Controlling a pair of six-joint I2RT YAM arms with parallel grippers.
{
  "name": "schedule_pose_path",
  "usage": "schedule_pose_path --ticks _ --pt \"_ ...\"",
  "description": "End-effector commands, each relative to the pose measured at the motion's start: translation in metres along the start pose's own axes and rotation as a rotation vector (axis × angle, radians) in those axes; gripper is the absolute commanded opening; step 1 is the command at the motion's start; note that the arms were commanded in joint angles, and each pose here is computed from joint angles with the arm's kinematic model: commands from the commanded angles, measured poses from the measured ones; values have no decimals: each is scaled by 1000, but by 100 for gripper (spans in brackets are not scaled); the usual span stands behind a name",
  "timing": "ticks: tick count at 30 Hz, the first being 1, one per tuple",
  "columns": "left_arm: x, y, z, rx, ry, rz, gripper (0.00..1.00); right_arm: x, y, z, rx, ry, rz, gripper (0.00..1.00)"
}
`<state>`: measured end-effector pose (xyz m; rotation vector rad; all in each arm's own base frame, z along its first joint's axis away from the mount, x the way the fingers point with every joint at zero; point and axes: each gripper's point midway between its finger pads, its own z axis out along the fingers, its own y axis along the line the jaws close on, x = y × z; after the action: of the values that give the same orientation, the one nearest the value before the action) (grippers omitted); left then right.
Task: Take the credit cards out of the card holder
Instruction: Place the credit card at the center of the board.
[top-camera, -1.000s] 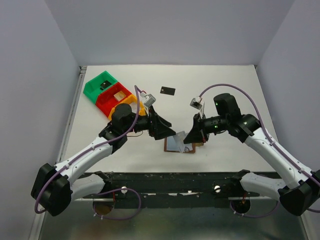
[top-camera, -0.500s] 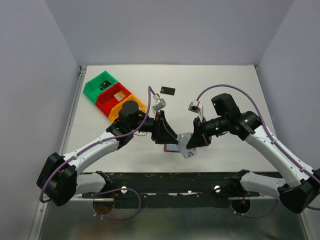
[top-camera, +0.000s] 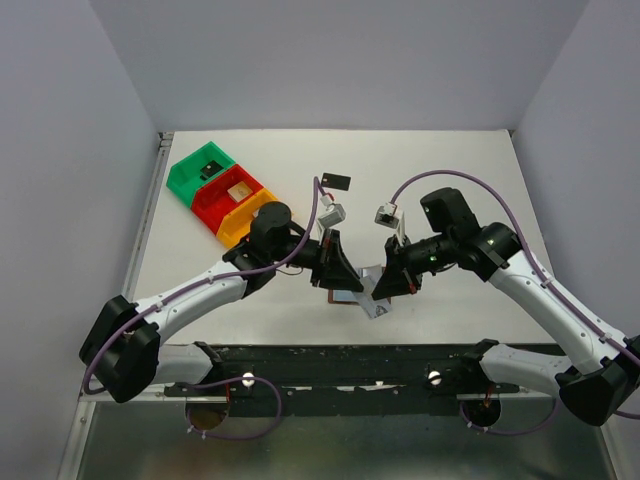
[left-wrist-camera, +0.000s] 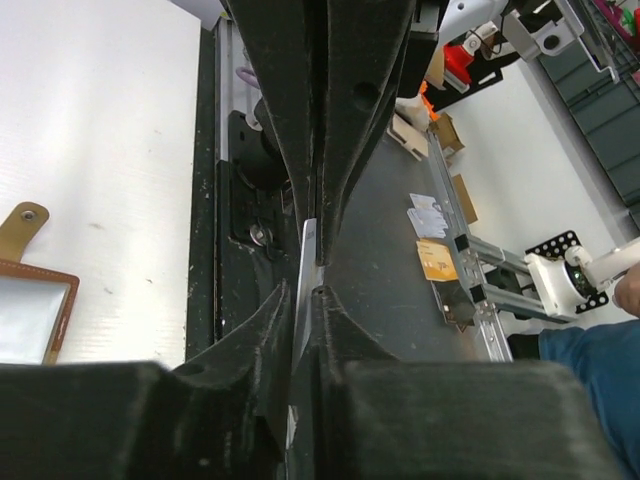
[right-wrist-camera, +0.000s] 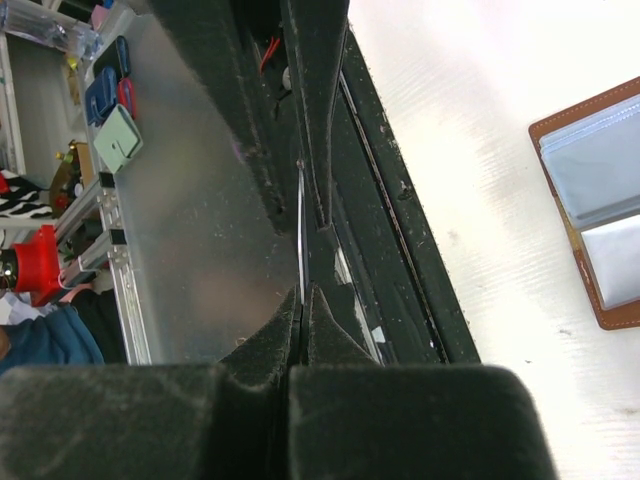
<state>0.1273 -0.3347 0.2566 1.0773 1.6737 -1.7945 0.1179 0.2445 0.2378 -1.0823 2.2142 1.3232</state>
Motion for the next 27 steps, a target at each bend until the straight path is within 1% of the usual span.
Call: schedule_pose_path --ticks 1,3,4,5,7,8,10,14,17,20,22,27 --pt "-2 -11 5 56 28 41 17 -3 7 -5 1 -5 -30 0" --pt "-2 -12 6 61 32 44 4 -3 7 -5 6 -8 -30 1" --pt "-2 -11 6 53 29 41 0 -4 6 -6 19 -13 -27 11" --pt "-2 -9 6 42 23 40 0 -6 4 -7 42 -24 -22 27" --pt "-7 0 3 -18 -5 47 0 -14 -7 -14 150 -64 2 48" --pt "-10 9 0 -62 -25 39 0 -20 -14 -20 221 -101 17 54" --pt "-23 27 -10 -141 -87 0 0 -36 -21 -38 335 -198 13 62" --pt "-64 86 -47 -375 -292 -154 0 -64 -37 -96 624 -413 8 63" --pt "-84 134 -62 -539 -387 -271 0 -71 -44 -122 741 -548 -18 63" --pt "-100 184 -63 -659 -417 -365 0 -65 -57 -128 802 -637 24 63" --pt "-111 212 -58 -683 -426 -407 0 -57 -64 -124 802 -663 50 63" --pt "-121 287 -48 -754 -471 -495 0 -42 -76 -102 746 -679 87 62"
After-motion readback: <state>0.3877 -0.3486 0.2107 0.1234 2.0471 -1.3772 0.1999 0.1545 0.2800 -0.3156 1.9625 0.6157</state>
